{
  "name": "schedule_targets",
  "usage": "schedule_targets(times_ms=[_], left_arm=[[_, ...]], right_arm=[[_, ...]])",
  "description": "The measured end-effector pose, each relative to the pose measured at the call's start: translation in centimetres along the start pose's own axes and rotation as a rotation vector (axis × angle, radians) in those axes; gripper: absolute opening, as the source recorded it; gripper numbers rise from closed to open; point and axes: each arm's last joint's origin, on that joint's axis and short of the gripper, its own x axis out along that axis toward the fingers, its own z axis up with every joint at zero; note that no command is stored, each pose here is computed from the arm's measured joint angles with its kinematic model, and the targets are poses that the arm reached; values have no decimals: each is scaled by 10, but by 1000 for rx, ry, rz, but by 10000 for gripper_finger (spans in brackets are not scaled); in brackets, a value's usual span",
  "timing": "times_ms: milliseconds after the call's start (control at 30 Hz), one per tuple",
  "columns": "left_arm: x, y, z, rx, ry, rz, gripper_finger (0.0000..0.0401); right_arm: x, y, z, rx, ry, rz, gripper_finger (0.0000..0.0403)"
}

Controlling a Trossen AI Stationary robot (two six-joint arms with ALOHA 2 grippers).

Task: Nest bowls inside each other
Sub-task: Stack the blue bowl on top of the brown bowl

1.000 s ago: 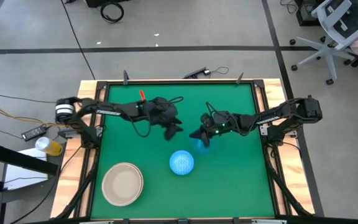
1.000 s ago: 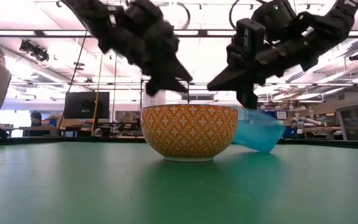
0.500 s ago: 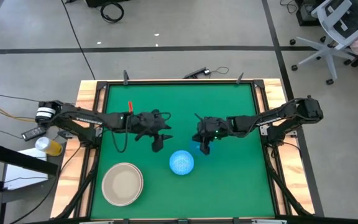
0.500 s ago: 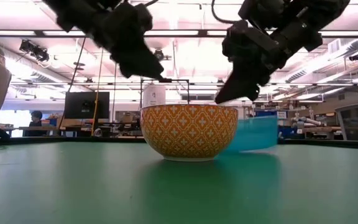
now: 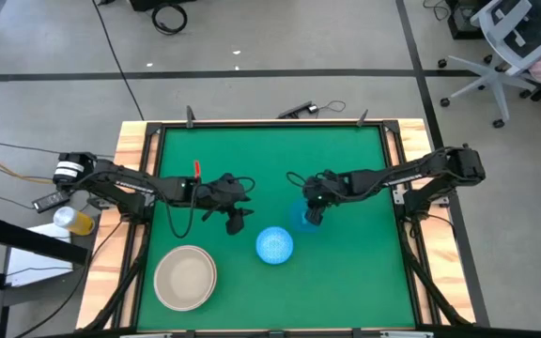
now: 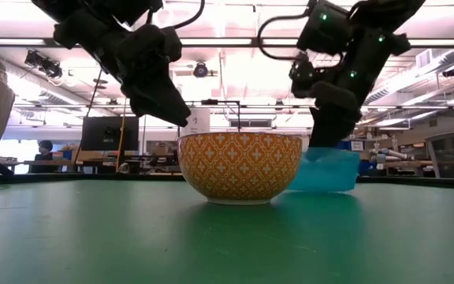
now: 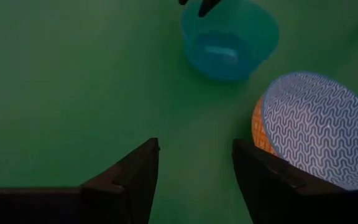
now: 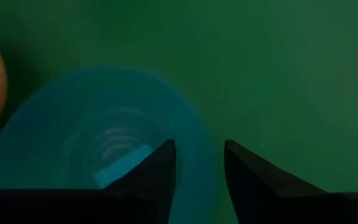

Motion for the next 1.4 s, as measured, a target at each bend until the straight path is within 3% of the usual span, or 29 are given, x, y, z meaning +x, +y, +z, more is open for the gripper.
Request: schedule_targets(times_ms=[233, 333, 433, 633, 833, 1067, 1233, 1400], left_arm=[[0, 0, 0, 0, -1, -1, 205], [0, 0, 2, -6, -20, -3, 205], [0, 3, 10, -25, -86, -11, 205], [-1, 9, 27, -50, -238, -18, 205], [-2, 14, 34, 6, -303, 8, 205], [-2, 19, 35, 9, -332, 149, 202], [-3, 23, 35, 78, -329, 274, 152], [-2, 32, 32, 103, -291, 360, 35]], right_arm=[[21, 1, -7, -17, 67, -38, 106], [26, 2, -6, -16, 58, -45, 61], [25, 5, 3, -19, -43, -54, 14], [8, 26, 34, -127, -355, -205, 17], [-5, 40, 53, -194, -579, -326, 13], [-10, 44, 59, -232, -657, -375, 12], [-11, 44, 59, -218, -665, -374, 32], [-12, 47, 61, -190, -689, -311, 94]])
